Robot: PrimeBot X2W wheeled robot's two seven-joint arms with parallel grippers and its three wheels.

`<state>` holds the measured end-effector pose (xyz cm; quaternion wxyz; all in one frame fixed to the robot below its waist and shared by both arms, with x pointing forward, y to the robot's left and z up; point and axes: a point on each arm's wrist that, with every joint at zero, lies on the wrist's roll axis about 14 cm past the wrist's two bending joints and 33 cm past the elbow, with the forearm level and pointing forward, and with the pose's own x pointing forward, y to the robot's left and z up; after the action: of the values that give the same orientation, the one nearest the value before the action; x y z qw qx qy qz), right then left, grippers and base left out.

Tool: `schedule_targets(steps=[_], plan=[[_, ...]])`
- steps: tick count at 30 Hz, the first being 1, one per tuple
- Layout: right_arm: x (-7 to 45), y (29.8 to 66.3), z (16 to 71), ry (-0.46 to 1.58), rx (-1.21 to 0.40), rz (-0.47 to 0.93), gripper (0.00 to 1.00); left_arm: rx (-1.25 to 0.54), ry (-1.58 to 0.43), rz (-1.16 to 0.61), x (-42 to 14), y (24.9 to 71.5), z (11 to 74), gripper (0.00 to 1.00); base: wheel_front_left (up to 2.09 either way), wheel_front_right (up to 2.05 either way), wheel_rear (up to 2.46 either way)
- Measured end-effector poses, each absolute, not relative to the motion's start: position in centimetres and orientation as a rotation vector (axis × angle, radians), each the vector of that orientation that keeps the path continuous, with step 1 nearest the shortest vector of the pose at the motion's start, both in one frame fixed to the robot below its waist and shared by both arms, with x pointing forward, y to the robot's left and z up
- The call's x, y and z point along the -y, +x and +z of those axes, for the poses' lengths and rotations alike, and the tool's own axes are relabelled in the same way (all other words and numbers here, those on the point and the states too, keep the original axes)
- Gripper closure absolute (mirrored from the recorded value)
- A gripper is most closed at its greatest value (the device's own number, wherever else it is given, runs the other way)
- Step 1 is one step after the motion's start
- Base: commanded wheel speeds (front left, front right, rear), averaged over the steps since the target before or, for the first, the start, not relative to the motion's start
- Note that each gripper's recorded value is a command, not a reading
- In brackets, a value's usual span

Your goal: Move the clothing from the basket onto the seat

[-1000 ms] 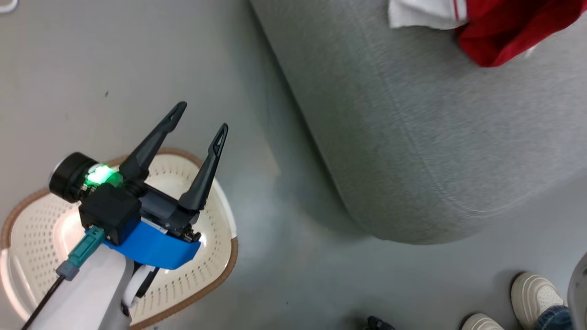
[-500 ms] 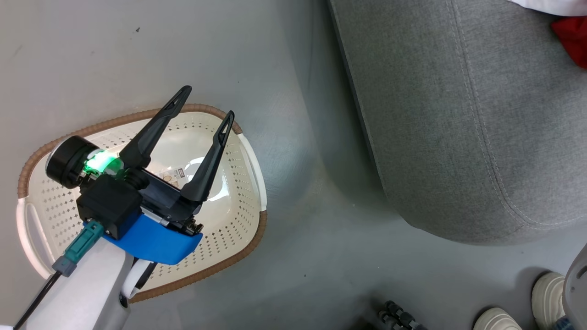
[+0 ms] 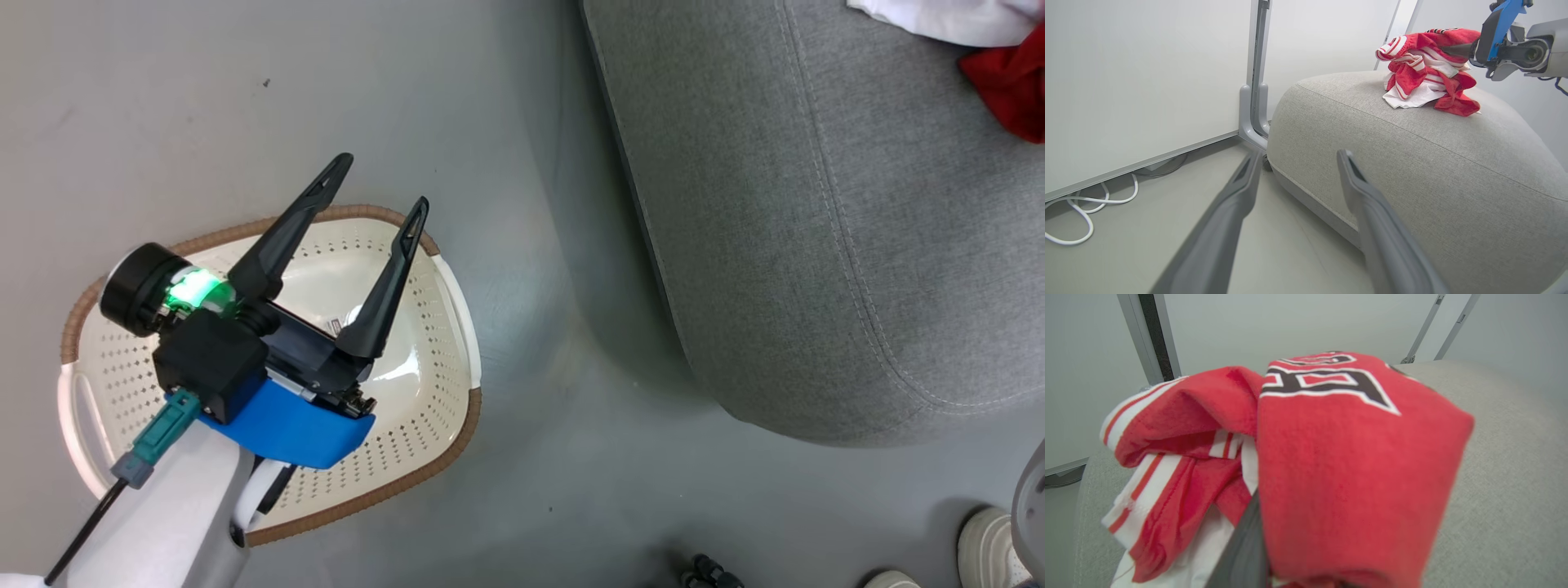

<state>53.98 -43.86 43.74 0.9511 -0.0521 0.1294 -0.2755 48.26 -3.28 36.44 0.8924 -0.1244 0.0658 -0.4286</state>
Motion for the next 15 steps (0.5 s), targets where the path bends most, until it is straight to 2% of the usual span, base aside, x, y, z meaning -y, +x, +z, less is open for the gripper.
schedule_targets(steps=[15], plan=[[41.8, 50.7, 45.5, -0.105, -0.272, -0.513, 0.00, -0.118, -0.295, -0.829, 3.2, 46.0, 41.2, 0.00, 0.00, 0.00, 0.00]])
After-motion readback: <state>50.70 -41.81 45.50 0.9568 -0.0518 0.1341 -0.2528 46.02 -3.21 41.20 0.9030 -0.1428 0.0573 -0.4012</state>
